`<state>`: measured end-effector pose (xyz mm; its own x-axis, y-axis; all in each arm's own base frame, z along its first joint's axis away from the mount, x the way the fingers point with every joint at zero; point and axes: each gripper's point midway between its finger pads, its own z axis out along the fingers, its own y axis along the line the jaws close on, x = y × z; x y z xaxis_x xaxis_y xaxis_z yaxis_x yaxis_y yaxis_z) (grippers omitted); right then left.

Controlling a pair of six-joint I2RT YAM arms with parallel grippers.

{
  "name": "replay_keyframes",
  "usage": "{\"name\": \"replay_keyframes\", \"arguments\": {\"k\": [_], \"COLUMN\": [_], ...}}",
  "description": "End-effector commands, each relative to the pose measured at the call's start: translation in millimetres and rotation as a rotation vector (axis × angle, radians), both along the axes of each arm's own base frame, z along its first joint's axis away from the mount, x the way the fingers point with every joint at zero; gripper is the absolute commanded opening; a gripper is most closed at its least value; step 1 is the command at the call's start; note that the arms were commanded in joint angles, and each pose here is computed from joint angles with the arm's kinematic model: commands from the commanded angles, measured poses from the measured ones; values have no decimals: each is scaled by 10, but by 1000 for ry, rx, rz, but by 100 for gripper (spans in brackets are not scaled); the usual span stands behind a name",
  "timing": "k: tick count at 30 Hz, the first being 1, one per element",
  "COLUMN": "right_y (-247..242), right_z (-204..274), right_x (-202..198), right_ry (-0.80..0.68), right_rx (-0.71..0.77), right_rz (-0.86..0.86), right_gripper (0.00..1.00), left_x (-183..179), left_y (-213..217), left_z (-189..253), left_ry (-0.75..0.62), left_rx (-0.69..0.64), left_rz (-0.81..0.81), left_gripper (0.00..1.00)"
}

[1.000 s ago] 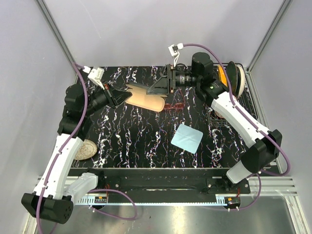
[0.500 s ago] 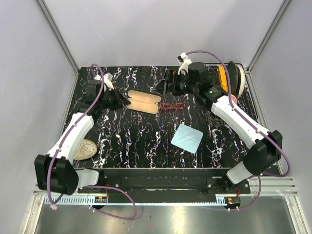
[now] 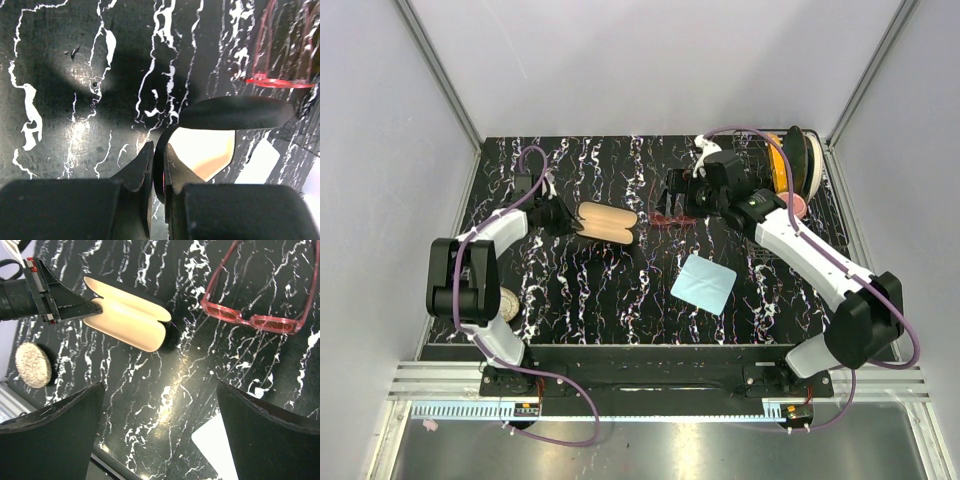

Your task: Organize the sunglasses

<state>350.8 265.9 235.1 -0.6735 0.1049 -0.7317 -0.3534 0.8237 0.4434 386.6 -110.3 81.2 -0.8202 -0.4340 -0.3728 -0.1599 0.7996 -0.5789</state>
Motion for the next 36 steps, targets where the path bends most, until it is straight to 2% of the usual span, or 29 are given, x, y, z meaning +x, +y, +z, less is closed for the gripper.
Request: {"name": "replay_keyframes", "arguments": {"k": [1, 4, 5, 6, 10, 18, 22, 23, 26, 32, 36], "right_y": [-110, -138, -131, -137, -206, -444, -504, -505, -530, -694, -1016], "right_z": [-78, -245, -311, -366, -645, -987, -1075, -1098, -1142, -1264, -1425], "right_x": [7, -31, -45, -78, -139, -199, -230, -250, -266, -291, -321], "right_ry": [-21, 17, 36, 54, 130, 223, 257, 266, 283, 347, 418], "right_rx": [-42, -64, -71, -84, -149, -258, -276, -279, -282, -299, -356], "right_rz": [-32, -36, -29, -17, -25, -120, -154, -153, -166, -273, -436], "right_gripper": [100, 100, 100, 100, 100, 100, 100, 100, 100, 98, 88], "left_x": [272, 282, 264, 252, 160, 36, -73, -83, -118, -62, -25], "left_y": [-19, 27, 44, 51, 71, 187, 255, 279, 305, 317, 243], "left_z": [100, -3, -53, -116, -243, -368, -383, -358, -328, -42, 304], "left_ry": [-124, -121, -106, -91, -51, 13, 38, 31, 27, -47, -140], "left_rx": [8, 35, 43, 51, 67, 132, 165, 177, 190, 195, 186], "left_rz": [-39, -20, -20, -19, -35, -2, 15, 22, 28, 46, 36], "left_gripper": [0, 0, 3, 15, 31, 36, 49, 56, 64, 67, 78]}}
